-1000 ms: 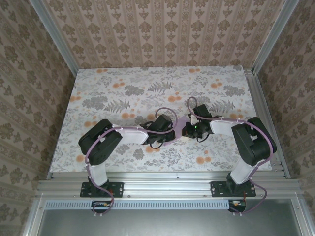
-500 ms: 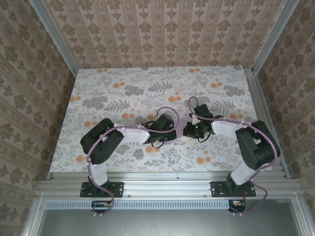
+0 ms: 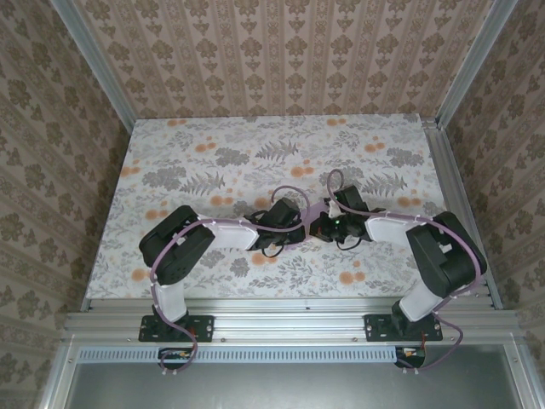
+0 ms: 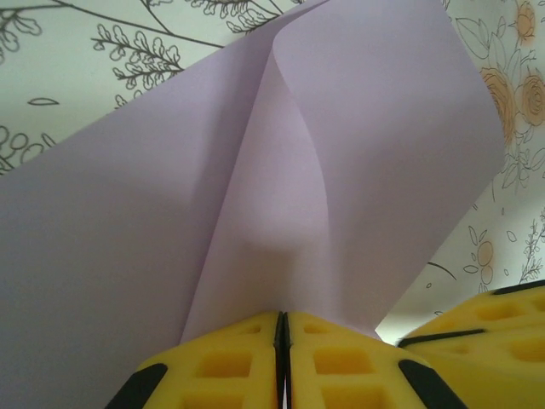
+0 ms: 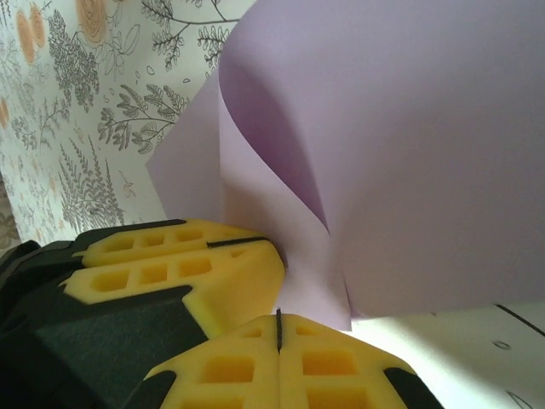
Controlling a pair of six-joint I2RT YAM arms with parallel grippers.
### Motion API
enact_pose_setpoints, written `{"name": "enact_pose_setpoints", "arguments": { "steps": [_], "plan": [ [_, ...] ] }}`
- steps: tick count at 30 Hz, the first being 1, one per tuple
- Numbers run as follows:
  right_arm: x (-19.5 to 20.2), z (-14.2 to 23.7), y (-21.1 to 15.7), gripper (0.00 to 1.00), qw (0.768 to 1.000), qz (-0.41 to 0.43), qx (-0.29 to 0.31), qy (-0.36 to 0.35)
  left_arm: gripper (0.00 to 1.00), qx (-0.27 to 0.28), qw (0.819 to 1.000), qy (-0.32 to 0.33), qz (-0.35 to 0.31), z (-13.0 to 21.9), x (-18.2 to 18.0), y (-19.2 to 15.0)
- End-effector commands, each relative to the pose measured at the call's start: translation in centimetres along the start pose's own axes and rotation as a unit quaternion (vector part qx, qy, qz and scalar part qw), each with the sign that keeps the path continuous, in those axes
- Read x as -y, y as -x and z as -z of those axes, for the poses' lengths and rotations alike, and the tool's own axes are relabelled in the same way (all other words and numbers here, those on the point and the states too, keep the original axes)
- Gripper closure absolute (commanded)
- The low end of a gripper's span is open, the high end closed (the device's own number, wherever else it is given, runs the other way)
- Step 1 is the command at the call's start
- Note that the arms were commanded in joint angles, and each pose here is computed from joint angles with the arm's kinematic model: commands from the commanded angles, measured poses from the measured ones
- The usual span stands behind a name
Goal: Fold a paper plane with a square sheet of paper (pick it up from the middle)
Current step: Fold the triangle a second time at the center of the table.
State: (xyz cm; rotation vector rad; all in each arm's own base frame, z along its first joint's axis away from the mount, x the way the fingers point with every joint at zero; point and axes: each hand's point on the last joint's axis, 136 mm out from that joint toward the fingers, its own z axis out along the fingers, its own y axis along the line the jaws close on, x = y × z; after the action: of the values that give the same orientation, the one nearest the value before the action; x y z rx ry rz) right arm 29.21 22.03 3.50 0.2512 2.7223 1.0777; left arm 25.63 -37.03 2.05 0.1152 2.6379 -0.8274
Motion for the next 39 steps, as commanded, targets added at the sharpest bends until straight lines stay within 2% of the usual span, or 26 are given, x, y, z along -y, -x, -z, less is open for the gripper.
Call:
{"name": "enact_pose_setpoints", "arguments": {
  "steps": [1, 12, 20, 26, 32, 39],
  "plan": [
    [-0.2, -0.9, -0.3, 0.96, 1.000, -0.017, -0.008, 0.016, 0.89, -0.044, 0.997, 0.060, -0.009, -0.6, -3.9, -3.3],
    [3.0, -2.1, -0.7, 0.97, 0.999, -0.018, -0.019, -0.047, 0.89, -0.042, 0.998, 0.053, -0.010, -0.4, -3.6, -3.2],
    [5.7, -2.1, -1.6, 0.97, 0.994, -0.012, -0.034, -0.107, 0.88, -0.025, 0.999, 0.020, -0.018, 0.6, -1.5, -2.0],
    [6.9, -2.4, -2.2, 0.98, 0.991, -0.011, -0.047, -0.125, 0.85, -0.007, 1.000, 0.000, -0.025, 2.5, 0.0, -0.9],
    [7.4, -2.4, -2.6, 0.98, 0.990, -0.007, -0.051, -0.134, 0.85, -0.010, 1.000, -0.003, -0.022, 4.1, -0.1, -1.4],
    [7.3, -2.2, -2.6, 0.98, 0.989, -0.004, -0.051, -0.135, 0.87, -0.031, 0.999, -0.013, -0.015, 3.3, -0.5, -2.8]
  ]
}}
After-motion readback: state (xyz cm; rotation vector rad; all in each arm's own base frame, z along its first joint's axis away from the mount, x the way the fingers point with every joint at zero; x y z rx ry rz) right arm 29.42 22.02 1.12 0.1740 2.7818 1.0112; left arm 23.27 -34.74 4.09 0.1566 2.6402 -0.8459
